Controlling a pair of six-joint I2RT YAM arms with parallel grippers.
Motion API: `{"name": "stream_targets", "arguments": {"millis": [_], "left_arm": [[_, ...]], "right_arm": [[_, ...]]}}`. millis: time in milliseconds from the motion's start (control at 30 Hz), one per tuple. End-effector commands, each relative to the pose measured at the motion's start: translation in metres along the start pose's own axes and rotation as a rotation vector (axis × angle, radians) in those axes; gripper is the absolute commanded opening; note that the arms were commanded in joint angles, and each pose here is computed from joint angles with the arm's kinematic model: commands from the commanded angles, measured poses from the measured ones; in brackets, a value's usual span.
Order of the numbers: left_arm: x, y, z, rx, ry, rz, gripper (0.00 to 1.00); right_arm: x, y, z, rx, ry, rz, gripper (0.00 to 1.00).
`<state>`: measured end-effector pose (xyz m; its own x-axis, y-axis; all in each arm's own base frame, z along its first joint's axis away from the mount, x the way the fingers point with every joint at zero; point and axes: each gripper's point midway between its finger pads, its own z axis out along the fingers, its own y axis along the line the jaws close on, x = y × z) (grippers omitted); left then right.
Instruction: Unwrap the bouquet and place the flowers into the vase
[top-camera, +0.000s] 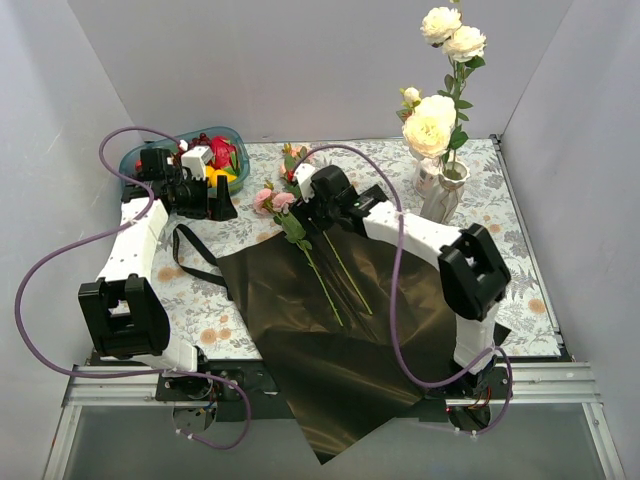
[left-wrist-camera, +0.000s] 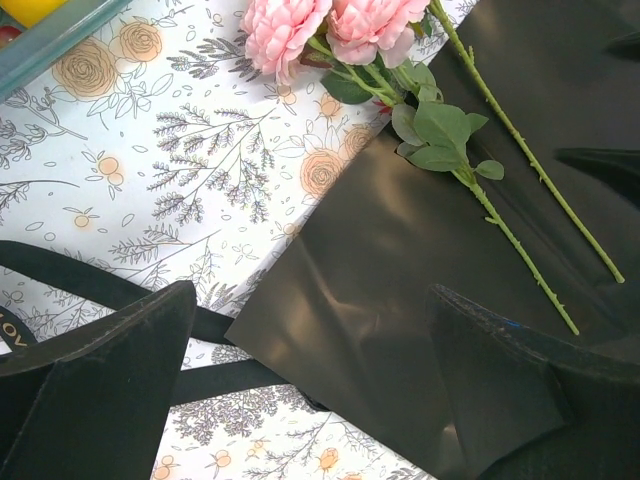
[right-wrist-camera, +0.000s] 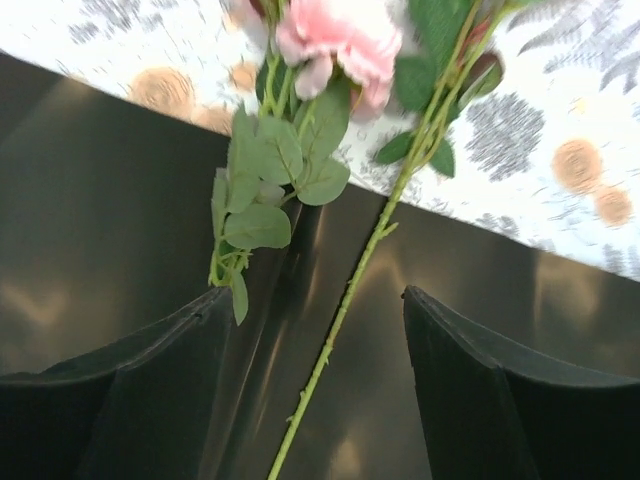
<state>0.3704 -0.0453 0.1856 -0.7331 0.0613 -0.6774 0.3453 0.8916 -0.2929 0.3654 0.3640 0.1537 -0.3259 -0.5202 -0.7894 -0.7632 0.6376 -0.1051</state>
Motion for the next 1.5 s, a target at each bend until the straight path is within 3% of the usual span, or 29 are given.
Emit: {"name": "stream_targets", "arguments": {"millis": [0,133,400,1067,1467], "left_arm": [[-0.003,-0.002,-0.005,0.000,-0.030,0.040,0.98],[-0.001,-0.002,-0.005,0.003,-0.029,0.058,0.98],[0.001,-0.003,-0.002,0.028,-0.018,0.053,0.98],[0.008,-0.004,0.001,0.047,0.006,0.064,0.98],[0.008,0.001,-0.005,0.003,0.005,0.092,0.98]], "right_arm": [[0.002,-0.013,0.032,0.035,-0.018,0.051,0.71],[0.013,-0.036,0.052,0.099,-0.019,0.078,0.61],[0.011,-0.062,0.080,0.119,-0.037,0.120,0.52],[0.056,-0.059,0.120,0.065,0.070,0.192,0.55],[0.077,-0.056,0.127,0.068,0.127,0.211,0.33]]}}
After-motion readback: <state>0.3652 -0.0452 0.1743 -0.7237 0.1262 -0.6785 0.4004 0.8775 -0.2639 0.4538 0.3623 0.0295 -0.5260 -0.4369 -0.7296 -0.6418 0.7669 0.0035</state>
